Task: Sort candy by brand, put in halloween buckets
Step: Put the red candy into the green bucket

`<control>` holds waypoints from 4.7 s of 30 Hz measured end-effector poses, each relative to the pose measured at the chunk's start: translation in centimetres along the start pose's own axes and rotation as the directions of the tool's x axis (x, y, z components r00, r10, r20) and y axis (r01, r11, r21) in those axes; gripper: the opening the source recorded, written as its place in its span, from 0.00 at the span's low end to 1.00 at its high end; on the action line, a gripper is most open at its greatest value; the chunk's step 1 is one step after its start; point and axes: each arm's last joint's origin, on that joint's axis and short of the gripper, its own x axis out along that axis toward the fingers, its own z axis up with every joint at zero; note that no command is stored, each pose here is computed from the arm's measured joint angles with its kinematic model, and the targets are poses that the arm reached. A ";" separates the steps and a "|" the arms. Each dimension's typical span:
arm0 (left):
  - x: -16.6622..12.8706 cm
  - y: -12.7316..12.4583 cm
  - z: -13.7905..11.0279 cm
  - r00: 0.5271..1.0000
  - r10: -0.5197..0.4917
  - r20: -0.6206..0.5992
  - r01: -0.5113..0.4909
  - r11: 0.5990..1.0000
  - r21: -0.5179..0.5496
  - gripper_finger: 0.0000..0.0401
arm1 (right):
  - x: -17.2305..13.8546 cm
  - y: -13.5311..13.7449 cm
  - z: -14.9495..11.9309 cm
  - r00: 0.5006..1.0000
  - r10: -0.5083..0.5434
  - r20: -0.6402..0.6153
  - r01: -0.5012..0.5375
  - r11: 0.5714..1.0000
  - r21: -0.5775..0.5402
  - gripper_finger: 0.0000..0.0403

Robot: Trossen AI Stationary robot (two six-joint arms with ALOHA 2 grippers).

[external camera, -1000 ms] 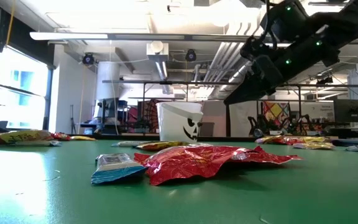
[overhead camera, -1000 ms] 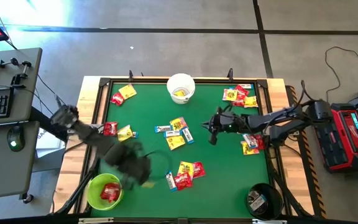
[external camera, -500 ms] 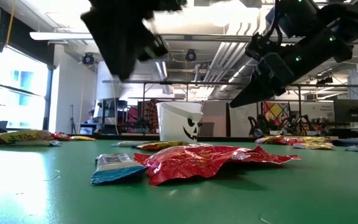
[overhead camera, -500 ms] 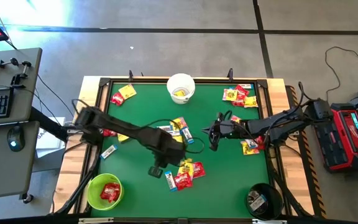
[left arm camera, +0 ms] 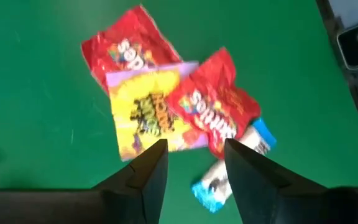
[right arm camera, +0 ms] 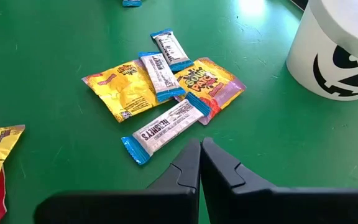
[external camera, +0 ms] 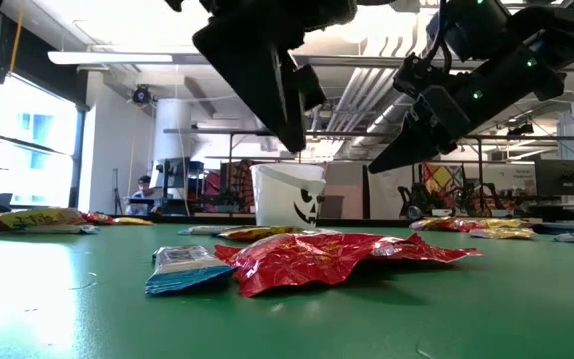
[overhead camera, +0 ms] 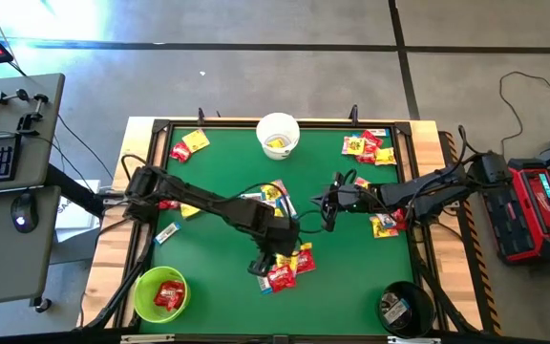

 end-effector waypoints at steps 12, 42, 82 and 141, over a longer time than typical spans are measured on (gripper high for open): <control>5.1 -2.4 0.4 0.999 0.053 0.012 -0.051 0.991 -0.122 0.38 | 0.0 0.0 0.1 1.000 0.002 0.015 -0.002 1.000 0.004 0.00; 6.7 -2.7 -0.3 0.986 0.159 -0.058 -0.169 0.948 -0.270 0.24 | 0.0 0.0 0.1 1.000 0.002 0.016 -0.001 1.000 -0.014 0.00; -8.9 -15.6 -3.0 0.889 0.263 -0.375 -0.352 0.916 -0.193 0.00 | 0.0 -0.1 0.2 0.999 -0.035 0.022 0.034 0.999 0.005 0.00; -7.6 -21.7 -16.2 0.827 0.100 -0.552 -0.450 0.707 -0.545 0.11 | 0.0 0.1 0.2 1.000 0.016 0.018 -0.016 1.000 0.024 0.00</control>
